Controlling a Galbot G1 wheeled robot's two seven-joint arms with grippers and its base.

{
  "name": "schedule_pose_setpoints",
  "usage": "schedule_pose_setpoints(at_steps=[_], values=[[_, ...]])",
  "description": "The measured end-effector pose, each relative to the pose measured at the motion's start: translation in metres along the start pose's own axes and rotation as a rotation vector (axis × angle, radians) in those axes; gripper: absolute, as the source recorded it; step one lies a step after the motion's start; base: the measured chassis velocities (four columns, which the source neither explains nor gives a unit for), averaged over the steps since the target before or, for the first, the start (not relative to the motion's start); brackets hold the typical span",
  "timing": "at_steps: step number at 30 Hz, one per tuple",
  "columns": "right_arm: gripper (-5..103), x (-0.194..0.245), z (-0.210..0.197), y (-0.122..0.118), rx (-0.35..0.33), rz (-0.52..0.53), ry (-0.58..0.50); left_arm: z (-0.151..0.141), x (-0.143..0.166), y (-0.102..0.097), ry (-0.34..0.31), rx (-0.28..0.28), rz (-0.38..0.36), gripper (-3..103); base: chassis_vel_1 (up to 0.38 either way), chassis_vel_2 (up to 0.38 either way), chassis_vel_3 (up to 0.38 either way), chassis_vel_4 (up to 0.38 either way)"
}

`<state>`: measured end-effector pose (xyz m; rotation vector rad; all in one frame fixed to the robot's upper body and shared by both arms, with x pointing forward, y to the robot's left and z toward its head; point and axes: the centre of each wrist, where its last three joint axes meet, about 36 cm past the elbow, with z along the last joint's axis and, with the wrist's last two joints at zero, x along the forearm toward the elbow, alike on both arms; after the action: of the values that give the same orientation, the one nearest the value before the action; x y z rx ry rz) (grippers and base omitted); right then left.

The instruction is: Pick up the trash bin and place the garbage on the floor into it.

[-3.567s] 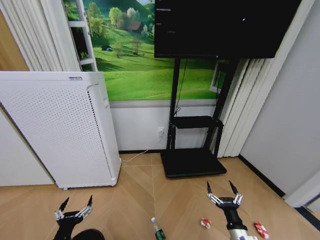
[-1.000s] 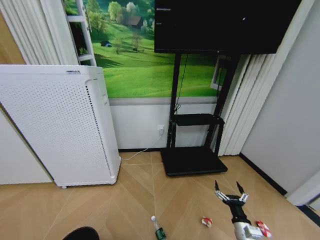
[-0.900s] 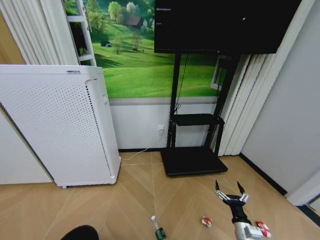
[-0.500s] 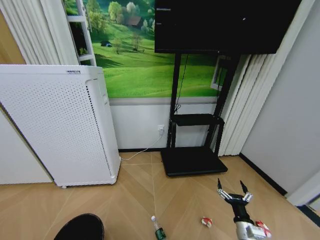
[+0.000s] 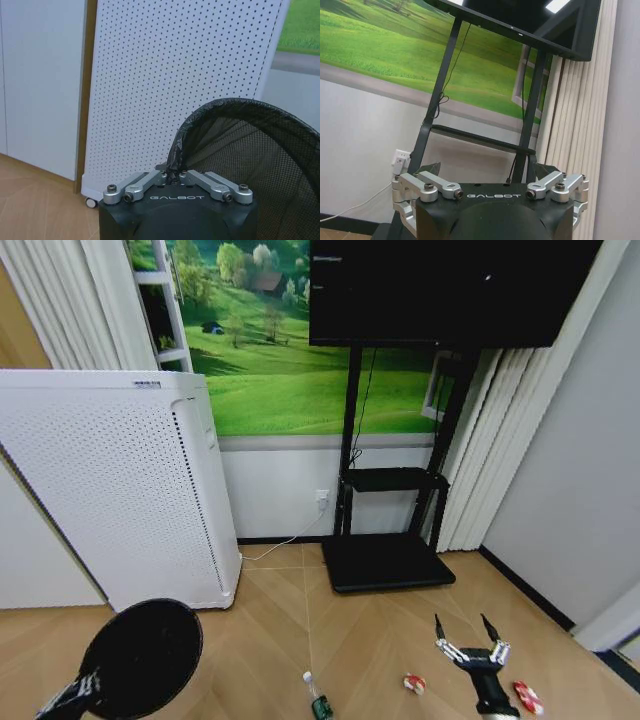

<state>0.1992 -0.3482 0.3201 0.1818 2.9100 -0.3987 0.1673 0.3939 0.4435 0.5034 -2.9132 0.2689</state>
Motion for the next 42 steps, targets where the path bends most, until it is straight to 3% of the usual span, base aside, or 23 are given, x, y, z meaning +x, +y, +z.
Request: schedule_pose_setpoints(at_steps=[13,20,25,27,28,29,31,33,35,39,42], values=[[100,0.01,0.004,0.004,0.004,-0.006,0.01,-0.004,-0.006,-0.01,-0.009,0.016,0.008,4,0.168,0.154,-0.167,-0.17],[100,0.01,0.011,0.006,0.012,-0.029,0.022,0.009,-0.005,-0.01,0.023,0.038,-0.009,4,0.208,0.208,-0.206,-0.195],[100,0.009,0.017,0.006,0.107,-0.049,0.134,0.025,-0.003,-0.005,0.06,0.035,-0.033,4,0.092,0.105,-0.097,-0.109],[100,0.014,0.027,0.008,0.149,-0.117,0.237,0.029,-0.003,-0.004,0.069,0.039,-0.038,4,-0.002,0.011,-0.028,-0.009],[100,0.014,0.027,0.008,0.149,-0.117,0.237,0.029,-0.003,-0.004,0.069,0.039,-0.038,4,0.0,0.0,0.0,0.0],[100,0.02,0.035,0.008,0.187,-0.191,0.317,0.031,-0.003,-0.003,0.071,0.04,-0.039,4,0.0,0.0,0.0,0.0],[100,0.024,0.038,0.008,0.19,-0.248,0.379,0.032,-0.003,-0.002,0.072,0.04,-0.04,4,-0.052,-0.021,0.049,0.045],[100,0.037,0.049,0.014,0.144,-0.362,0.523,0.034,-0.002,0.001,0.072,0.039,-0.048,4,-0.021,-0.029,0.025,0.014],[100,0.039,0.054,0.016,0.134,-0.423,0.568,0.035,-0.002,0.002,0.073,0.039,-0.053,4,0.0,0.0,0.0,0.0],[100,0.032,0.062,0.024,0.134,-0.495,0.586,0.037,0.001,0.007,0.073,0.035,-0.067,4,0.0,0.0,0.0,0.0],[100,0.022,0.062,0.031,0.137,-0.461,0.547,0.037,0.002,0.008,0.071,0.033,-0.072,4,0.0,0.0,0.0,0.0]])
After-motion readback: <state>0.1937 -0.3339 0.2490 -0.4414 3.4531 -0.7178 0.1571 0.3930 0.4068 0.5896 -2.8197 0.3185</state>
